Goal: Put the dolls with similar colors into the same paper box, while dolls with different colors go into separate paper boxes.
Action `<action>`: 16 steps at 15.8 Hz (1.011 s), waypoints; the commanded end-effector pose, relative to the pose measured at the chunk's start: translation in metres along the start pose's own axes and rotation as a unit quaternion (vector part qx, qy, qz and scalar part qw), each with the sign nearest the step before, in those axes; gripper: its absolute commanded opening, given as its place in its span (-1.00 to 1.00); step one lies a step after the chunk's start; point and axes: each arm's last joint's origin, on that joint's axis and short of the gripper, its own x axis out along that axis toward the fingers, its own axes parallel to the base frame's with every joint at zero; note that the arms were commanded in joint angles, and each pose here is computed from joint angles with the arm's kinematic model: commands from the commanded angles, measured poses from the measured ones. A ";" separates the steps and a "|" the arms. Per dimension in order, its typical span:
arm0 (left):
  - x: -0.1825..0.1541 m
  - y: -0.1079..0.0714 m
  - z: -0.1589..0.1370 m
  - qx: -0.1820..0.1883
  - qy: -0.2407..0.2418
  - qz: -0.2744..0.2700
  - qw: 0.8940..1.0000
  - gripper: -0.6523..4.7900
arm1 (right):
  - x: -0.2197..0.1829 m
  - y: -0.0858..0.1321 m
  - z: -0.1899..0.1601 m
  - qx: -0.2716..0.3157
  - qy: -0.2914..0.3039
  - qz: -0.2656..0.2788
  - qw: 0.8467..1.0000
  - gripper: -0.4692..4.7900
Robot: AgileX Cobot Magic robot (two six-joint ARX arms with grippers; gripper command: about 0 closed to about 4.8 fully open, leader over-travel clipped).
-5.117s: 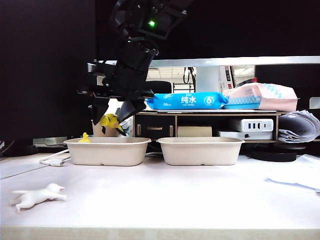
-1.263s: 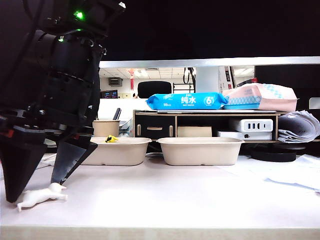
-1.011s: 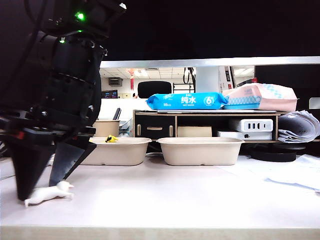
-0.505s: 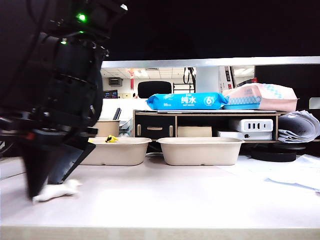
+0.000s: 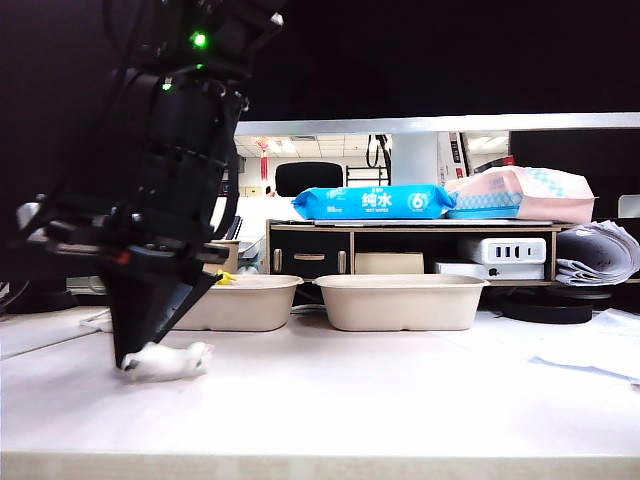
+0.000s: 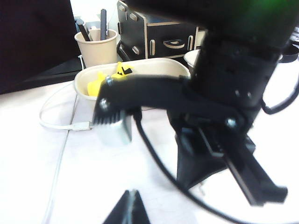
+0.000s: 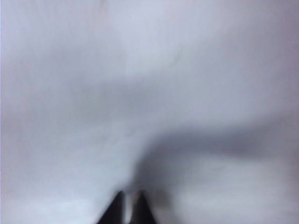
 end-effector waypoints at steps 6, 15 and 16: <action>0.003 -0.002 -0.005 0.000 0.035 -0.008 0.999 -0.78 | -0.016 -0.035 -0.018 0.054 0.015 -0.015 0.998 -0.84; 0.011 -0.023 -0.017 0.025 0.115 -0.108 0.987 -0.78 | -0.104 -0.120 -0.057 0.158 -0.090 -0.087 0.979 -0.84; 0.011 -0.023 -0.017 0.021 0.117 -0.107 0.987 -0.78 | -0.107 -0.128 -0.063 0.169 -0.091 -0.092 0.977 -0.84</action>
